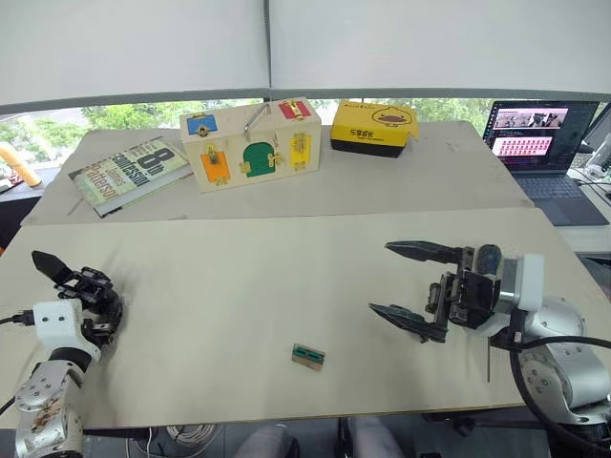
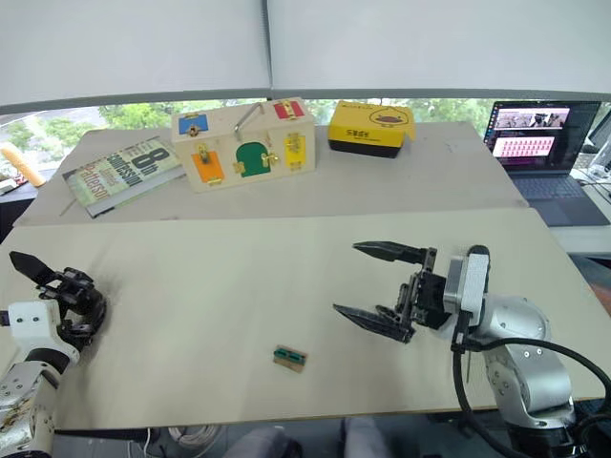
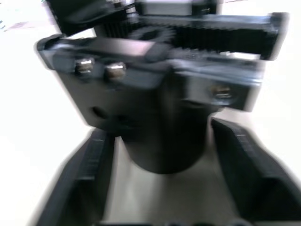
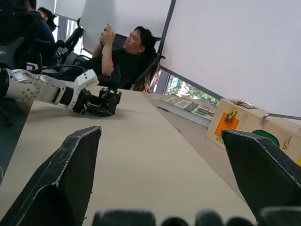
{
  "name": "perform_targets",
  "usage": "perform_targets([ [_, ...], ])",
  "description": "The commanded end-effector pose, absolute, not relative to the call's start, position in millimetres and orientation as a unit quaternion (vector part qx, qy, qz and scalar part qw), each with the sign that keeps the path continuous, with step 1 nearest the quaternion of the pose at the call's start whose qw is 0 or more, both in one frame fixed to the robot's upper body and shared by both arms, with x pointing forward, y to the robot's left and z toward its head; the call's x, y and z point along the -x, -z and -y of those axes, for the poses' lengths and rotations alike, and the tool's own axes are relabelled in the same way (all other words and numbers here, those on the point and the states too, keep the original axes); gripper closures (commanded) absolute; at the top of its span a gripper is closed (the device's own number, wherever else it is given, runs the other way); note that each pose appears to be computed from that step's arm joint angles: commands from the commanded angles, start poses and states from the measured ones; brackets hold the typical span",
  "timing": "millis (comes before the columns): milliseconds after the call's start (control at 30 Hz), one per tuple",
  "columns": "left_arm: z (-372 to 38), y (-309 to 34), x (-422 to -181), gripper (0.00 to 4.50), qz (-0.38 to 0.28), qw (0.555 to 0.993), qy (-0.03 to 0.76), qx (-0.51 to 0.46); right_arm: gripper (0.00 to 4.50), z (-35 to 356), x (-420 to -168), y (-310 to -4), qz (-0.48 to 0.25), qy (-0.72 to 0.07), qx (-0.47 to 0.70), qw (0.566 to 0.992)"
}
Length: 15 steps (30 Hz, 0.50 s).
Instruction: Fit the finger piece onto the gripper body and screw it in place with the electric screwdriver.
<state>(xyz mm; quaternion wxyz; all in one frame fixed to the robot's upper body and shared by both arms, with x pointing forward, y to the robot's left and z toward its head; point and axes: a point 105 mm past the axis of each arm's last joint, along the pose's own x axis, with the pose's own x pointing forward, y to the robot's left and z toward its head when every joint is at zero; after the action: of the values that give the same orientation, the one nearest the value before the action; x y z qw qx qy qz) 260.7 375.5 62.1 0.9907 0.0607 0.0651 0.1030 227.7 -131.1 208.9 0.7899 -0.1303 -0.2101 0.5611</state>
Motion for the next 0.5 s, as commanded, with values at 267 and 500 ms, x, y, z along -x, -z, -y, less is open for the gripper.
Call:
perform_targets([
  [267,-324.3,-124.6,-288.1,2.19,0.099,0.991,0.071,-0.051,0.0,161.5,-217.4,-203.5,0.202,-0.527,0.165,0.809],
  [500,-218.1,-152.4,-306.7,2.19,0.119,0.929,0.336,-0.098,0.0,167.7,-195.7,-195.4,0.173,-0.518,0.156,0.823],
])
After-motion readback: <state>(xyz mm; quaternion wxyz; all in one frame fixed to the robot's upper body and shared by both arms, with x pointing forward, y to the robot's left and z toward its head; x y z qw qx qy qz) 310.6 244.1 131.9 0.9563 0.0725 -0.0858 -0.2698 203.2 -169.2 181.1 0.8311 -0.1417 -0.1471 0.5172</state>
